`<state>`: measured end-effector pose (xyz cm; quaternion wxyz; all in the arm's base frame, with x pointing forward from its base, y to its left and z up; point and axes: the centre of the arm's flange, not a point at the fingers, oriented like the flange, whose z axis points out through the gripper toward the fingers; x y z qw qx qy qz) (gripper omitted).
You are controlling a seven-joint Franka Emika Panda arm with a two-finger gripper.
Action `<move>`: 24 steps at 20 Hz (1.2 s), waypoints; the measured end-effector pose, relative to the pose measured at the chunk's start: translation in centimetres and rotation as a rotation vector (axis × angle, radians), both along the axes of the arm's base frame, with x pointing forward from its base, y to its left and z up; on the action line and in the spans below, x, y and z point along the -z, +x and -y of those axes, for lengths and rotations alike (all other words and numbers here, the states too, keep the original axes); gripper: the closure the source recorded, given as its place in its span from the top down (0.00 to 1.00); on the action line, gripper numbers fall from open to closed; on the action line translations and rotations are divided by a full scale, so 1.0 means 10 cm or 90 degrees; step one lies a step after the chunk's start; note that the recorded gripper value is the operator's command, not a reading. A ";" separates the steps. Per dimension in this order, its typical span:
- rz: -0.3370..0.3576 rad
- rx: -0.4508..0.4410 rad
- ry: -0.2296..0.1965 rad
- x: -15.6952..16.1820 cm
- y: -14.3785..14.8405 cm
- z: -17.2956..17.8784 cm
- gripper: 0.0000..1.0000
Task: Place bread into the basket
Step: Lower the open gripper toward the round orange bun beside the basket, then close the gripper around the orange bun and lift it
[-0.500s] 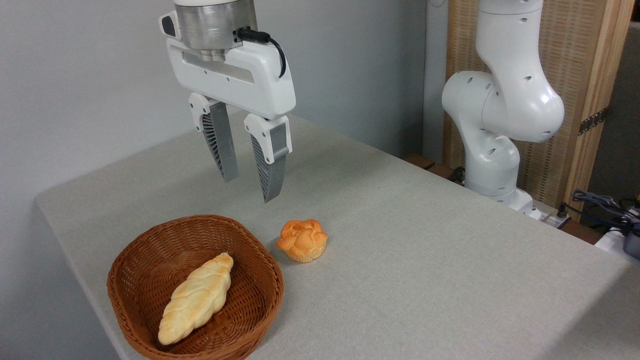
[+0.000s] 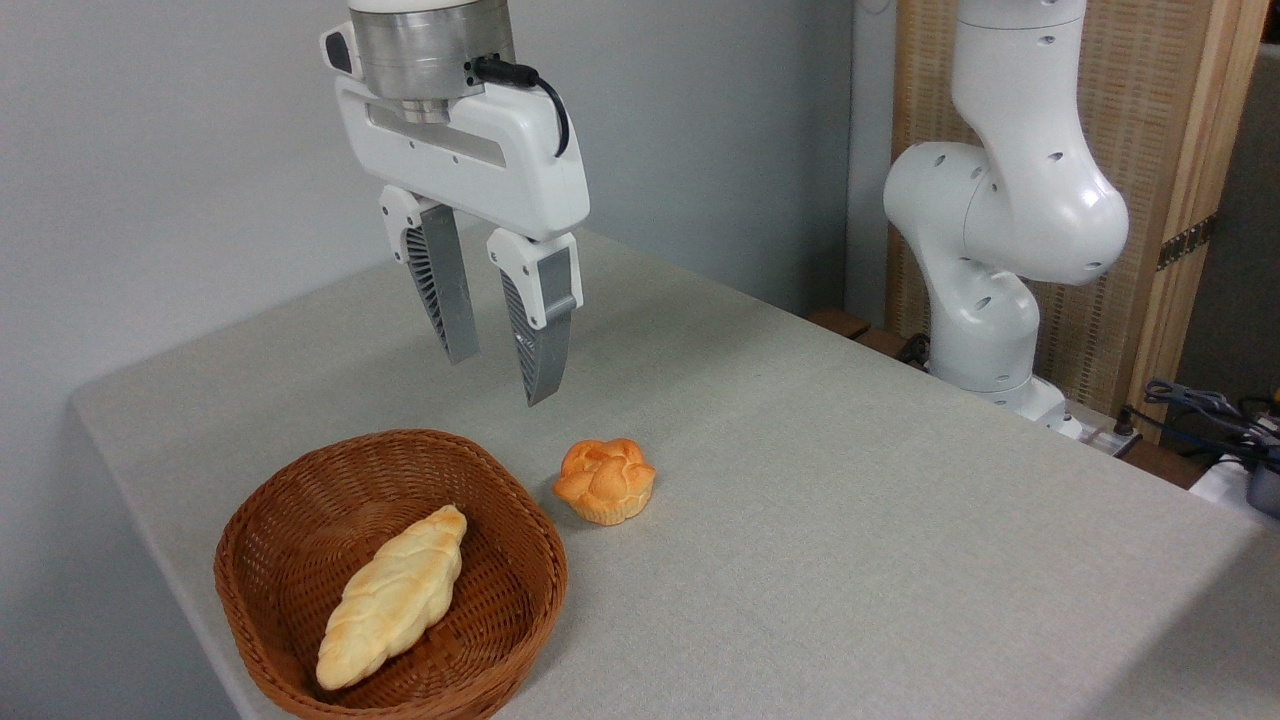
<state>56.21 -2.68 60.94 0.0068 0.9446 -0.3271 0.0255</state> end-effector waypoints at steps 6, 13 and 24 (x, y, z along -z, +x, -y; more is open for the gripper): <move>-0.030 0.052 -0.018 0.24 -0.07 0.05 1.00; -0.047 0.124 -0.021 0.86 -0.44 0.43 1.00; -0.075 0.136 -0.015 1.74 -0.71 0.51 1.00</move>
